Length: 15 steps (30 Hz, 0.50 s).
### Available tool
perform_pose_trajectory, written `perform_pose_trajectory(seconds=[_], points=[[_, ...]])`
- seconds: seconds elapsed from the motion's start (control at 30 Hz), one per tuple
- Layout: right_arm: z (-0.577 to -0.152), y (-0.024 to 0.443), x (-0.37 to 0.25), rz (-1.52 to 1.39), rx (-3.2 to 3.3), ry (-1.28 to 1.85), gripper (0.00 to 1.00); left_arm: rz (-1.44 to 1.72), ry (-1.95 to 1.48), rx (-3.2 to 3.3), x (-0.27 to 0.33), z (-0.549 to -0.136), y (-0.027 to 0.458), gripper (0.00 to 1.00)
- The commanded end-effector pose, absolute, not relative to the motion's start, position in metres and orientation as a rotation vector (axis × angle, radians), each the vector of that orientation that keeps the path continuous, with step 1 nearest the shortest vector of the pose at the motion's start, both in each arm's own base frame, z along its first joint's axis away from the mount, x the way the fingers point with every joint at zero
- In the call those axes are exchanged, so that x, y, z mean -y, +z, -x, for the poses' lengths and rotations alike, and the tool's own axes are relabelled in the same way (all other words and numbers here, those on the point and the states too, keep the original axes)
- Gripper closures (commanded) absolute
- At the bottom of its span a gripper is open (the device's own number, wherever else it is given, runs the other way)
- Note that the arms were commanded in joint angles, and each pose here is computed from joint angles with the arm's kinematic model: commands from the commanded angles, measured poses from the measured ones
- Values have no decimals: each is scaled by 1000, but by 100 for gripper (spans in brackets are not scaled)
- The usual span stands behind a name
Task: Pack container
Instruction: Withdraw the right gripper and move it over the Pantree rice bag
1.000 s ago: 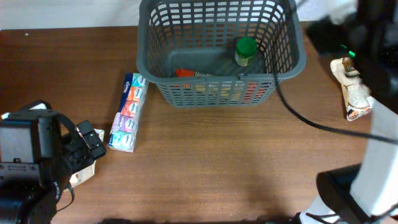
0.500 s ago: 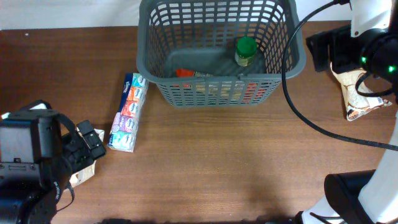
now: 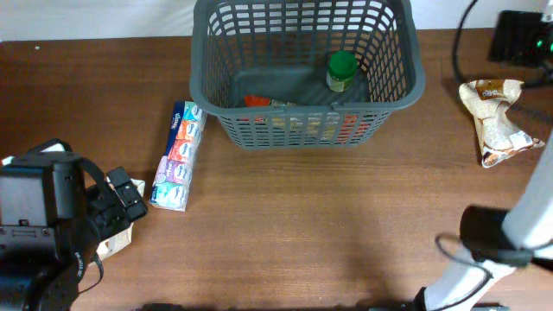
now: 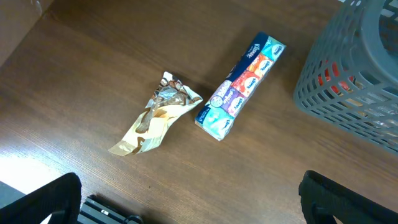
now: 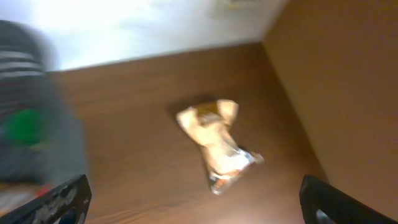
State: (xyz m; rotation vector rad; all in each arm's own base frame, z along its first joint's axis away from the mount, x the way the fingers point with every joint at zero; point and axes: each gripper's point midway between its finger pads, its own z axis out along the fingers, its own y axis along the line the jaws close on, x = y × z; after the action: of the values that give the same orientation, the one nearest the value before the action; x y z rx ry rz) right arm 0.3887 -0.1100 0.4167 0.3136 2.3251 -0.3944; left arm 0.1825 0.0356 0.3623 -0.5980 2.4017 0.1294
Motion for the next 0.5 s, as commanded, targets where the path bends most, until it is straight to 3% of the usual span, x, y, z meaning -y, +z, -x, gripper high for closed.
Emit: perform_pose_trajectory(seconds=[0.0,0.23,0.47], points=[[-393,384,168,-521,-2380,-513,2,588,132,-2404,-36,-182,363,0],[-415,338,211,-618,-2452,-469,1,587,131,-2404,-36,-182,363,0],[-429,254,228,-675,-2662,-353,1,588,132,-2404,-36,-182,363,0]])
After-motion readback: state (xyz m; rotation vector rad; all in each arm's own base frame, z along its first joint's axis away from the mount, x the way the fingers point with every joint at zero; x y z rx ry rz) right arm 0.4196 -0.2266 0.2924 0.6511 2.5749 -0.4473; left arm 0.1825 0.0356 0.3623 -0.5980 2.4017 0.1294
